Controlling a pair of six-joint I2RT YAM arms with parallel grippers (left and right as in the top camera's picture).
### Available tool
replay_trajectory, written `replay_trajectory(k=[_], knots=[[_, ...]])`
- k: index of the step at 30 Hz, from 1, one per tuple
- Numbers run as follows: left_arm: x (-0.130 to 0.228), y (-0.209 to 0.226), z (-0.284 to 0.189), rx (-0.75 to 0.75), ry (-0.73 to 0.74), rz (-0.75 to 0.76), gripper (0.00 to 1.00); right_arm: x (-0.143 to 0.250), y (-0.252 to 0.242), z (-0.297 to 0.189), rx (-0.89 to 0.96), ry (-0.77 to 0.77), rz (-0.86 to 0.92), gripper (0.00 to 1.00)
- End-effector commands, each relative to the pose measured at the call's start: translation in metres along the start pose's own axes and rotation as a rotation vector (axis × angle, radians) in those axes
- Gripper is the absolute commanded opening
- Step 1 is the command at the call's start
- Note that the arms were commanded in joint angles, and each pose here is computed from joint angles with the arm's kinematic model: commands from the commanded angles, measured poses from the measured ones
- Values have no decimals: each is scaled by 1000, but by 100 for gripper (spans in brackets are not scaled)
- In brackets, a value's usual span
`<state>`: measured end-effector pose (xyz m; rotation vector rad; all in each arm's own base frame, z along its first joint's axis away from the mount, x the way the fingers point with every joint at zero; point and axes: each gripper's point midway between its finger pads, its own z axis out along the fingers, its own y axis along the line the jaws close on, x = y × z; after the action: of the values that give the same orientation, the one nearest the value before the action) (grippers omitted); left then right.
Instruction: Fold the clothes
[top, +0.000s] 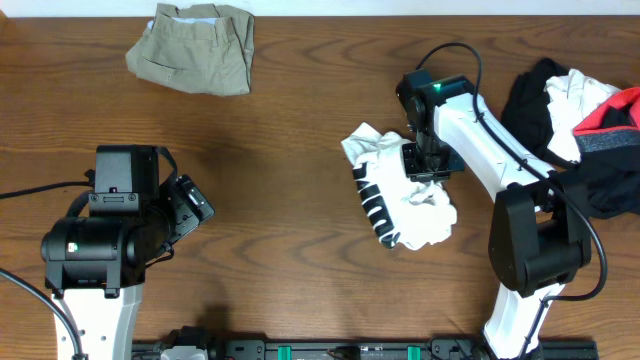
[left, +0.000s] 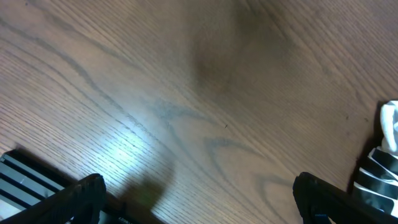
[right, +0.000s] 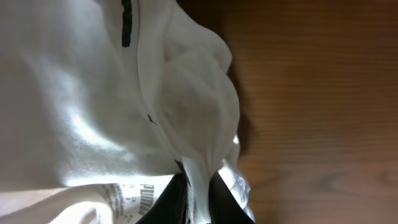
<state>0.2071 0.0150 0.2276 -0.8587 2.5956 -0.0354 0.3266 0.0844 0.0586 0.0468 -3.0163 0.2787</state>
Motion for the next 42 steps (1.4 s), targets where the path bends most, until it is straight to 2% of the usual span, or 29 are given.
replay_trajectory(k=[1,10,12,15,17,20,21,22,23,27,29,31,33,34,38,40,42], knots=[[-1,3,1,-16,-3,13,98,-8,-21,-4,119,-38,19,14],[-1,3,1,-15,-3,13,98,-20,-55,-12,313,-109,52,18],[-1,3,1,-17,0,14,98,-23,-66,-16,378,-137,83,25],[0,4,1,-20,2,14,98,-26,-80,-21,438,-167,143,27],[0,4,1,-20,2,14,98,-26,-88,-24,466,-175,182,36],[0,4,1,-19,2,14,98,-25,-100,-35,501,-195,277,41],[0,4,1,-19,3,14,98,-25,-100,-38,499,-199,287,47],[0,4,1,-20,2,14,98,-26,-101,-42,497,-203,290,64],[0,4,1,-19,2,14,98,-28,-102,-47,496,-208,291,77],[0,4,1,-20,3,14,98,-30,-105,-66,499,-222,297,79],[0,4,1,-20,2,14,98,-29,-105,-72,486,-223,311,87],[0,4,1,-19,2,14,98,-31,-94,-76,411,-218,318,88],[0,4,1,-19,2,14,98,-37,-74,-75,289,-205,263,79],[0,4,1,-20,2,14,98,-41,-58,-74,206,-195,190,74],[0,4,1,-20,2,14,98,-43,33,-79,-275,-185,-234,73],[0,4,1,-20,2,14,98,-43,55,-85,-402,-198,-287,74],[0,4,1,-20,3,14,98,-43,61,-86,-437,-202,-301,73]])
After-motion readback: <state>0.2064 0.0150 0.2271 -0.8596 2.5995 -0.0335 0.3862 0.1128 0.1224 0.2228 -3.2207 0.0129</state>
